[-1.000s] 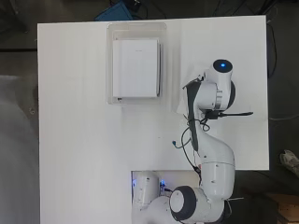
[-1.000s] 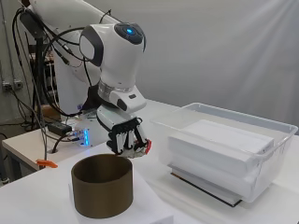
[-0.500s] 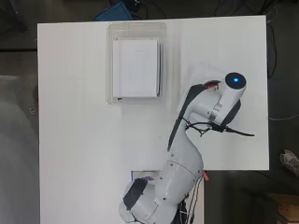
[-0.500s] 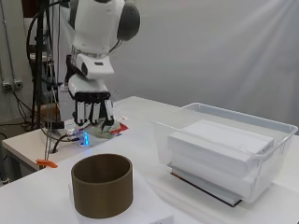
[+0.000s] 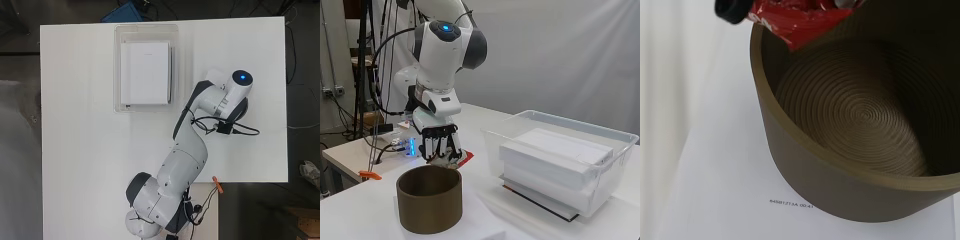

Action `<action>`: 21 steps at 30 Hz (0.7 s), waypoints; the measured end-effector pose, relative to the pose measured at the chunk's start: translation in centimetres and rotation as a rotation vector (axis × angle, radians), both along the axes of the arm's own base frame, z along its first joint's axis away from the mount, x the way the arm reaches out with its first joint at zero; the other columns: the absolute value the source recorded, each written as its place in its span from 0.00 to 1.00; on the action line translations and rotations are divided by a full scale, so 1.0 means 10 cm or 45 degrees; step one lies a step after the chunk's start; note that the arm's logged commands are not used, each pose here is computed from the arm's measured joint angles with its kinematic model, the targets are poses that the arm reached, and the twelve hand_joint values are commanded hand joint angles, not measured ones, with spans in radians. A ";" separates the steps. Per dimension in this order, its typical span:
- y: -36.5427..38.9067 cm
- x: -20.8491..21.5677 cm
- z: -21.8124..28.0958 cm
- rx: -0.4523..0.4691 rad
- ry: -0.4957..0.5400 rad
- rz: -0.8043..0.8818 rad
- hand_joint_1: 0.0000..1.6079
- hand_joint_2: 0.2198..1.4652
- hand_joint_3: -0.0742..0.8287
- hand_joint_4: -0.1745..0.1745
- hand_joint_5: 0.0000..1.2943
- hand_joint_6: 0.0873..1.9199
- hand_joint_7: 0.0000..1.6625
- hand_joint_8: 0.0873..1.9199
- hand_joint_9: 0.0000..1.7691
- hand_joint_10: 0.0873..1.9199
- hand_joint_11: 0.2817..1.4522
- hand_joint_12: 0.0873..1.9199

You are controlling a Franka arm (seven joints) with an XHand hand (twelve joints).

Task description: Teleoperate dual arm-hand system to remove items from a box

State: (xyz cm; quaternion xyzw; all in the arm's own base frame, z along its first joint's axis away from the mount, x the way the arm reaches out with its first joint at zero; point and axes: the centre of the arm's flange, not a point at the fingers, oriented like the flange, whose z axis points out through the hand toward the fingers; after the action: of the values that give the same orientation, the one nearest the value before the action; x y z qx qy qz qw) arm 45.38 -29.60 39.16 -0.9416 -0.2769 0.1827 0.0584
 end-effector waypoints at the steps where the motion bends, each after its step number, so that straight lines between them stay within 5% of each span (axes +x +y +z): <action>1: 0.00 0.00 0.00 0.000 0.000 0.000 0.58 0.79 0.08 1.00 0.62 0.65 0.80 1.00 0.88 1.00 0.72 0.98; 14: 0.00 0.00 0.00 0.000 0.000 0.000 0.58 0.79 0.08 1.00 0.62 0.65 0.80 1.00 0.88 1.00 0.72 0.98; 16: 0.00 0.00 0.00 0.000 0.000 0.000 0.20 0.57 0.00 0.64 0.22 0.20 0.28 0.32 0.31 0.39 0.30 0.33; 17: 0.01 0.00 -0.03 0.008 0.004 0.001 0.10 0.49 0.02 0.53 0.11 0.08 0.14 0.14 0.17 0.20 0.19 0.15; 19: 0.06 -0.04 -0.20 0.027 0.044 -0.013 0.02 0.41 0.06 0.43 0.02 0.00 0.03 0.00 0.06 0.02 0.10 0.00; 21: 0.10 -0.10 -0.39 -0.001 0.128 -0.065 0.00 0.38 0.07 0.40 0.00 0.00 0.01 0.00 0.04 0.00 0.08 0.00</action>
State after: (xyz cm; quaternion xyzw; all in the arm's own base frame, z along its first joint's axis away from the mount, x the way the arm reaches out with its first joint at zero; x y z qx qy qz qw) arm 44.35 -28.60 35.27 -0.9379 -0.2495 0.2285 0.0765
